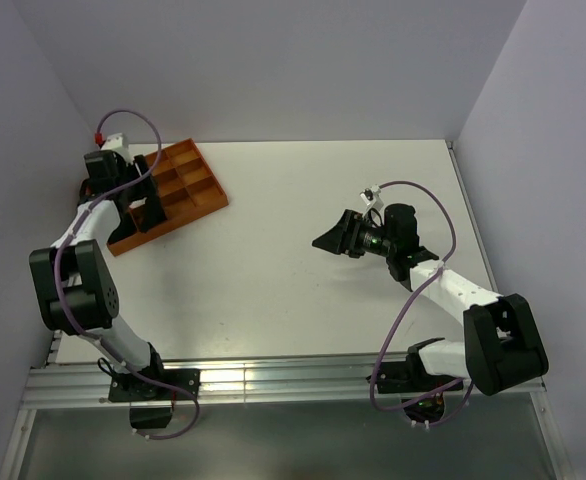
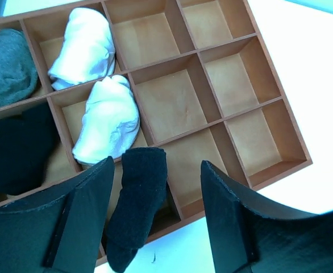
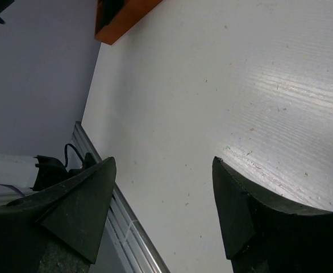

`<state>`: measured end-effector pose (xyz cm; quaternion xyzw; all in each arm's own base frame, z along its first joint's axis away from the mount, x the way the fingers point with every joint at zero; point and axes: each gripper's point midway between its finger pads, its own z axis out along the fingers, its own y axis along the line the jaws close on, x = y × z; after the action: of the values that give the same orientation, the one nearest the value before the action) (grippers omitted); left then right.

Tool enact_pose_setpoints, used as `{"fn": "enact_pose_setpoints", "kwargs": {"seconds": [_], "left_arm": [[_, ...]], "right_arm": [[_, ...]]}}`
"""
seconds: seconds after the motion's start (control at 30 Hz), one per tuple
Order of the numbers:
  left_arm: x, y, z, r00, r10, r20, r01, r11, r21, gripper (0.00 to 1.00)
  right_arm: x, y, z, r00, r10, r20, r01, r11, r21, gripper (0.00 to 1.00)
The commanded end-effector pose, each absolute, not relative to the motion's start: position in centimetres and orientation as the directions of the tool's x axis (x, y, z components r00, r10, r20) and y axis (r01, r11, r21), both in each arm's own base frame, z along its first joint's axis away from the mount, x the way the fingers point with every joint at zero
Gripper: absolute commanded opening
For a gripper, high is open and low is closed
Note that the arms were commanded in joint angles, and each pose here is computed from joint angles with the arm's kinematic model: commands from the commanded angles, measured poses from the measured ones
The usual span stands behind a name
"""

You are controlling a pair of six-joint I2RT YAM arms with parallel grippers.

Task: Roll the socks
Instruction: Place the sock in the storage box.

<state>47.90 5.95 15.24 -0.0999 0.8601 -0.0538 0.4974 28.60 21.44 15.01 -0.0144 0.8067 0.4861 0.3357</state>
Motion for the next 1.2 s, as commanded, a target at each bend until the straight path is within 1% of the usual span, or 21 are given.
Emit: {"fn": "enact_pose_setpoints", "kwargs": {"seconds": [0.0,0.1,0.2,0.23,0.27,0.3,0.33,0.4,0.43,0.53,0.63,0.87,0.93,1.0,1.03,1.07,1.1,1.13,1.17], "left_arm": [[48.9,5.9,14.1,-0.49,-0.246,-0.836,-0.123,0.969,-0.213,0.67],[48.9,5.8,12.2,-0.525,-0.254,-0.812,-0.13,0.967,-0.219,0.65],[48.1,5.9,9.6,-0.584,-0.271,-0.766,-0.159,0.963,-0.219,0.63],[47.9,5.9,9.1,-0.596,-0.275,-0.754,-0.169,0.962,-0.217,0.59],[47.5,6.2,8.3,-0.613,-0.28,-0.739,-0.19,0.96,-0.206,0.5],[47.1,6.3,7.7,-0.622,-0.279,-0.731,-0.198,0.96,-0.197,0.45],[46.9,6.4,7.4,-0.626,-0.28,-0.728,-0.205,0.96,-0.192,0.36],[46.6,6.5,7.3,-0.624,-0.277,-0.731,-0.21,0.96,-0.184,0.31],[46.5,6.5,7.2,-0.627,-0.275,-0.729,-0.211,0.96,-0.182,0.31],[46.2,6.5,6.6,-0.644,-0.27,-0.716,-0.209,0.962,-0.175,0.31],[45.8,6.3,5.3,-0.684,-0.26,-0.681,-0.199,0.965,-0.17,0.3],[44.0,5.9,1.8,-0.784,-0.242,-0.571,-0.192,0.97,-0.148,0.33],[44.2,5.9,1.7,-0.788,-0.235,-0.569,-0.193,0.972,-0.134,0.33],[44.5,5.9,2.0,-0.776,-0.232,-0.587,-0.188,0.973,-0.137,0.34],[44.7,5.9,2.4,-0.765,-0.235,-0.6,-0.187,0.972,-0.142,0.36],[45.3,6.0,3.3,-0.742,-0.232,-0.629,-0.183,0.973,-0.143,0.4],[45.6,6.0,4.0,-0.729,-0.233,-0.644,-0.183,0.972,-0.145,0.46],[46.0,6.1,5.0,-0.71,-0.231,-0.666,-0.178,0.973,-0.147,0.55],[46.4,6.1,5.8,-0.695,-0.228,-0.681,-0.174,0.973,-0.148,0.57]], "right_arm": [[29.1,21.4,16.2,-0.742,0.308,-0.596,-0.397,0.514,0.761,0.75],[29.2,21.3,16.0,-0.742,0.306,-0.597,-0.394,0.521,0.757,0.75],[29.2,21.3,16.1,-0.742,0.306,-0.597,-0.393,0.523,0.756,0.75],[29.2,21.3,16.0,-0.744,0.306,-0.594,-0.39,0.523,0.758,0.75],[29.3,21.3,15.9,-0.745,0.306,-0.593,-0.389,0.522,0.759,0.75],[29.2,21.4,15.9,-0.747,0.305,-0.591,-0.389,0.521,0.76,0.75],[29.2,21.4,15.9,-0.747,0.304,-0.591,-0.39,0.519,0.761,0.75],[29.2,21.4,15.9,-0.747,0.304,-0.591,-0.392,0.517,0.761,0.75],[29.1,21.4,15.9,-0.748,0.302,-0.59,-0.391,0.517,0.761,0.75],[29.2,21.4,15.9,-0.748,0.305,-0.59,-0.391,0.517,0.762,0.75],[29.2,21.4,15.9,-0.748,0.303,-0.59,-0.391,0.518,0.761,0.75],[29.3,21.4,15.7,-0.753,0.302,-0.584,-0.384,0.519,0.763,0.75],[29.2,21.5,15.7,-0.754,0.302,-0.584,-0.385,0.517,0.765,0.75],[29.2,21.5,15.8,-0.754,0.3,-0.585,-0.389,0.513,0.765,0.75],[29.2,21.5,15.9,-0.752,0.299,-0.588,-0.393,0.514,0.763,0.75],[29.1,21.5,15.9,-0.754,0.296,-0.587,-0.39,0.516,0.762,0.75],[29.1,21.5,16.0,-0.752,0.295,-0.589,-0.393,0.516,0.761,0.75],[29.1,21.5,16.1,-0.75,0.295,-0.592,-0.396,0.516,0.759,0.75],[29.2,21.5,16.2,-0.748,0.294,-0.595,-0.4,0.515,0.758,0.75]]}}
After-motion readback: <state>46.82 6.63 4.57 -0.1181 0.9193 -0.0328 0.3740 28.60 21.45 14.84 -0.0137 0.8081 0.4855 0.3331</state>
